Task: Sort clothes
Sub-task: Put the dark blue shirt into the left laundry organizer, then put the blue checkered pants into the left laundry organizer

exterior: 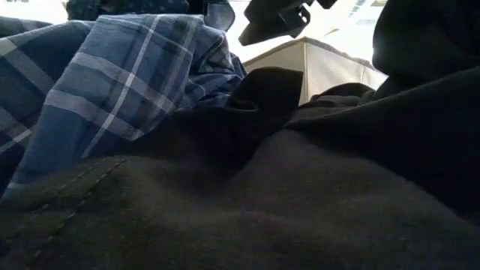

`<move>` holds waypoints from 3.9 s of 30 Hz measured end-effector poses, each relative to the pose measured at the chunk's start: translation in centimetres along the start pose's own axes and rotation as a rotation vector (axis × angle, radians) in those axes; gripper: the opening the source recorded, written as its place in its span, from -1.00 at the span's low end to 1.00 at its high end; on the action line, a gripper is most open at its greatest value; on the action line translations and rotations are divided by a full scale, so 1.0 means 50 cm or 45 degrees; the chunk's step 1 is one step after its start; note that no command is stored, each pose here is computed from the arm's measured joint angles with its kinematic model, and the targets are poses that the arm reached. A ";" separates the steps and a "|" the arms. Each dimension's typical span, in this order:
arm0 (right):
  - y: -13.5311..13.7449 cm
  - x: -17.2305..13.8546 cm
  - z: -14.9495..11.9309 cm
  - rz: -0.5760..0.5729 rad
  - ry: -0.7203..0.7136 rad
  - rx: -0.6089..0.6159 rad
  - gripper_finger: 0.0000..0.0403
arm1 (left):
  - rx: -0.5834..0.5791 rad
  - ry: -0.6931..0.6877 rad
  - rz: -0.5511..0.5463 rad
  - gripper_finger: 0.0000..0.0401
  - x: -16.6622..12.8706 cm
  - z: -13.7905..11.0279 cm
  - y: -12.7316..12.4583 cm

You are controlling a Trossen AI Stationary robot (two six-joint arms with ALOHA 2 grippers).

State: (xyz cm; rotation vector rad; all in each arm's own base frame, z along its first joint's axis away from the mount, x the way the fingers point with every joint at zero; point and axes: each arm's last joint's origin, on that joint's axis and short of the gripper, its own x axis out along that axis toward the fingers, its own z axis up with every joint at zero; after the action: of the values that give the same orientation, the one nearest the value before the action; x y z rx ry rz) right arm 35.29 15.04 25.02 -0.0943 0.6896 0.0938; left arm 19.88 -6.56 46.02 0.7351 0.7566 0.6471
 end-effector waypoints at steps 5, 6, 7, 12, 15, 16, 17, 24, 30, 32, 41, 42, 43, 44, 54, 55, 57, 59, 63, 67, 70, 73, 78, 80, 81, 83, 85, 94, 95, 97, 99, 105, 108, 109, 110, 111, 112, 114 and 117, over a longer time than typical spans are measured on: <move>0.001 0.000 0.000 0.001 0.000 0.002 0.26 | -0.042 0.059 0.107 -0.59 0.015 -0.025 0.049; 0.001 0.000 0.000 0.001 -0.001 0.003 0.26 | -0.047 0.075 0.127 -0.59 0.019 -0.031 0.058; 0.001 0.000 0.000 0.001 -0.002 0.003 0.26 | -0.055 0.092 0.145 -0.59 0.022 -0.037 0.067; 0.002 -0.001 0.000 0.003 -0.001 0.001 0.26 | -0.115 0.185 0.226 -0.59 0.037 -0.070 0.115; 0.003 -0.001 0.000 0.003 0.000 0.000 0.26 | -0.170 0.244 0.269 -0.59 0.045 -0.089 0.139; 0.003 -0.001 0.000 0.003 -0.001 0.000 0.26 | -0.189 0.262 0.269 -0.59 0.047 -0.095 0.145; 0.003 -0.001 0.000 0.004 -0.001 0.000 0.26 | -0.208 0.279 0.262 -0.59 0.050 -0.101 0.151; 0.003 0.006 -0.007 0.005 -0.011 0.003 0.26 | -0.230 0.439 0.185 -0.59 0.090 -0.138 0.148; 0.007 0.019 -0.015 0.003 0.010 0.003 0.26 | -0.182 0.581 0.087 -0.59 0.142 -0.157 0.109; 0.008 0.025 -0.018 0.002 0.021 0.000 0.26 | -0.167 0.612 0.071 -0.59 0.161 -0.162 0.094; 0.013 0.035 -0.025 0.005 0.037 0.017 0.26 | -0.118 0.707 -0.071 -0.57 0.246 -0.194 0.029; 0.013 0.035 -0.025 0.006 0.037 0.016 0.26 | -0.120 0.709 -0.091 -0.57 0.255 -0.198 0.023; 0.013 0.035 -0.024 0.006 0.036 0.017 0.26 | -0.128 0.709 -0.114 -0.57 0.263 -0.201 0.019; 0.013 0.035 -0.024 0.006 0.035 0.018 0.26 | -0.136 0.707 -0.134 -0.57 0.271 -0.205 0.014; 0.013 0.035 -0.024 0.007 0.035 0.020 0.26 | -0.266 0.659 -0.309 -0.57 0.334 -0.237 0.000; 0.013 0.035 -0.024 0.007 0.035 0.020 0.26 | -0.287 0.659 -0.335 -0.57 0.339 -0.242 -0.001; 0.013 0.035 -0.024 0.007 0.035 0.020 0.26 | -0.336 0.657 -0.388 -0.57 0.349 -0.253 0.000; 0.013 0.035 -0.024 0.007 0.035 0.019 0.26 | -0.388 0.654 -0.444 -0.57 0.359 -0.265 0.001; 0.013 0.035 -0.024 0.007 0.035 0.019 0.26 | -0.469 0.677 -0.522 -0.57 0.379 -0.295 -0.005; 0.014 0.035 -0.024 0.009 0.035 0.026 0.26 | -0.539 0.707 -0.583 -0.53 0.397 -0.326 -0.015; 0.014 0.035 -0.025 0.009 0.035 0.029 0.26 | -0.569 0.723 -0.572 -0.42 0.408 -0.344 -0.019; 0.014 0.035 -0.024 0.009 0.035 0.030 0.26 | -0.602 0.706 -0.607 -0.23 0.414 -0.353 -0.020; 0.014 0.035 -0.024 0.009 0.035 0.030 0.26 | -0.692 0.665 -0.714 0.06 0.417 -0.360 -0.018; 0.013 0.035 -0.024 0.008 0.035 0.030 0.26 | -0.705 0.657 -0.729 0.13 0.417 -0.361 -0.018; 0.013 0.035 -0.024 0.008 0.035 0.030 0.26 | -0.703 0.659 -0.728 0.15 0.417 -0.361 -0.017; 0.013 0.035 -0.024 0.009 0.035 0.030 0.26 | -0.698 0.660 -0.721 0.17 0.413 -0.358 -0.011; 0.013 0.035 -0.024 0.009 0.035 0.030 0.26 | -0.701 0.639 -0.698 0.19 0.403 -0.349 0.004; 0.014 0.035 -0.024 0.009 0.036 0.029 0.26 | -0.704 0.563 -0.553 0.20 0.307 -0.295 0.112; 0.014 0.035 -0.024 0.009 0.036 0.029 0.26 | -0.708 0.544 -0.540 0.20 0.292 -0.289 0.124; 0.014 0.035 -0.025 0.009 0.036 0.029 0.26 | -0.715 0.498 -0.513 0.20 0.259 -0.277 0.147; 0.013 0.035 -0.024 0.009 0.036 0.028 0.26 | -0.734 0.426 -0.492 0.20 0.224 -0.262 0.164; 0.013 0.035 -0.026 0.008 0.044 0.016 0.26 | -0.770 0.163 -0.650 0.20 0.140 -0.224 0.162; 0.013 0.035 -0.026 0.008 0.046 0.008 0.26 | -0.742 0.105 -0.783 0.20 0.120 -0.205 0.133; 0.013 0.035 -0.026 0.009 0.046 0.003 0.26 | -0.726 0.090 -0.827 0.20 0.115 -0.198 0.123; 0.014 0.035 -0.026 0.014 0.047 -0.006 0.26 | -0.709 0.075 -0.871 0.20 0.111 -0.190 0.112; 0.016 0.034 -0.027 0.029 0.049 -0.023 0.26 | -0.685 0.065 -0.917 0.20 0.107 -0.182 0.099; 0.020 0.033 -0.027 0.051 0.051 -0.037 0.26 | -0.657 0.053 -0.964 0.20 0.104 -0.173 0.085; 0.029 0.031 -0.028 0.093 0.053 -0.086 0.26 | -0.598 0.019 -1.052 0.20 0.099 -0.154 0.053; 0.043 0.027 -0.030 0.121 0.045 -0.145 0.26 | -0.491 -0.032 -1.165 0.20 0.096 -0.126 -0.001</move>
State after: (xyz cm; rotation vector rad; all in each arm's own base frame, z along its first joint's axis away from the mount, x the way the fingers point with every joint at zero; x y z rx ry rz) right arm 35.13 17.10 22.89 -0.1728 0.7237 0.2228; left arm 17.62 -0.88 40.99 0.0005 0.8166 -0.0609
